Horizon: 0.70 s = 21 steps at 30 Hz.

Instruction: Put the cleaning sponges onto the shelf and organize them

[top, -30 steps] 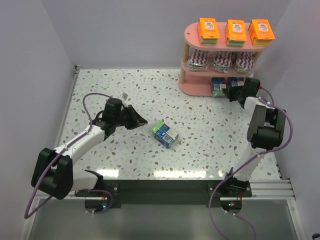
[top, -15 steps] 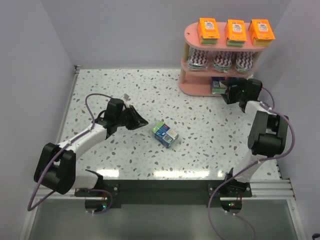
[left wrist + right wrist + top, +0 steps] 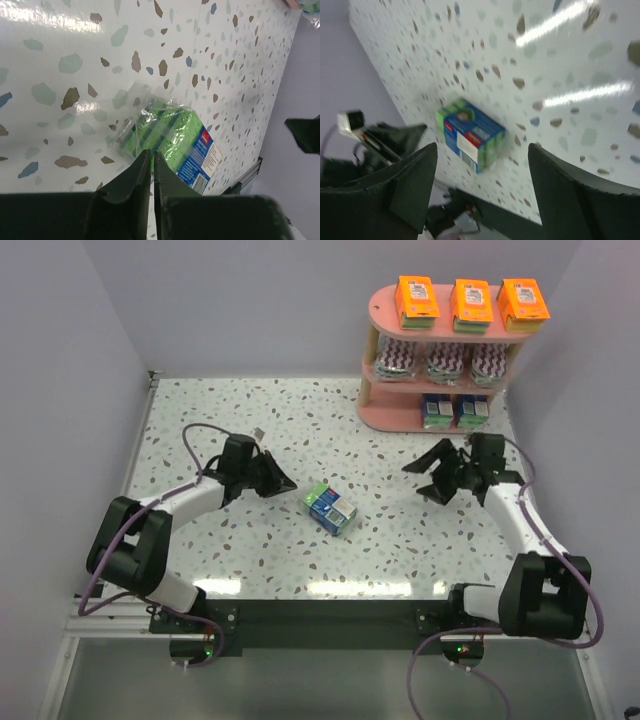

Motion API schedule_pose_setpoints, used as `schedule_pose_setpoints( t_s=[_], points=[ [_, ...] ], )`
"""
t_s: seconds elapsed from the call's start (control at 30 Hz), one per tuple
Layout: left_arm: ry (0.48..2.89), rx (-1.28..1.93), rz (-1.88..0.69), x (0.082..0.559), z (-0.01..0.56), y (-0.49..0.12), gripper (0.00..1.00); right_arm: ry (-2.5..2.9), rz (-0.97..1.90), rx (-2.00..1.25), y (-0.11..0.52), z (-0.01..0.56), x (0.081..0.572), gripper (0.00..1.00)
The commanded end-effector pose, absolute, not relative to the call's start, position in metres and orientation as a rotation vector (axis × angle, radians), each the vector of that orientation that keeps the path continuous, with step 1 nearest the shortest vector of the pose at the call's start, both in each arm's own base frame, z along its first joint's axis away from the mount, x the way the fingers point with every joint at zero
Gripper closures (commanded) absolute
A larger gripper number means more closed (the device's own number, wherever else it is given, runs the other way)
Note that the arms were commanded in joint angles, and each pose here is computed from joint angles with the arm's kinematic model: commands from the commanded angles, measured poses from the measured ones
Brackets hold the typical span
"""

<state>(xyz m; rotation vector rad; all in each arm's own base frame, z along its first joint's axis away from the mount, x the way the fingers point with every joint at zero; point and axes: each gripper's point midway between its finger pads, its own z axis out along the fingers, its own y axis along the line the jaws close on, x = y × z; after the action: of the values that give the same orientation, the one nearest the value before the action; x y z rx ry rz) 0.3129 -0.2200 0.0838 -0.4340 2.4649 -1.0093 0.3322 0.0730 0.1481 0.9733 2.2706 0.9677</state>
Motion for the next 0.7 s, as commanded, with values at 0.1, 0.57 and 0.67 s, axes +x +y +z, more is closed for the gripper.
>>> schedule_pose_setpoints(
  t_s=[0.1, 0.57, 0.67],
  points=[
    [2.324, -0.297, -0.977, 0.358, 0.104, -0.218, 0.97, 2.585, 1.015, 0.712, 0.148, 0.12, 0.226, 0.23],
    [2.389, -0.209, -1.084, 0.344, 0.074, -0.241, 1.0, 2.601, 1.032, 0.641, 0.223, 0.108, 0.233, 0.23],
    [2.402, -0.199, -1.115, 0.328, 0.068, -0.251, 1.0, 2.615, 1.01, 0.625, 0.242, 0.099, 0.242, 0.23]
  ],
)
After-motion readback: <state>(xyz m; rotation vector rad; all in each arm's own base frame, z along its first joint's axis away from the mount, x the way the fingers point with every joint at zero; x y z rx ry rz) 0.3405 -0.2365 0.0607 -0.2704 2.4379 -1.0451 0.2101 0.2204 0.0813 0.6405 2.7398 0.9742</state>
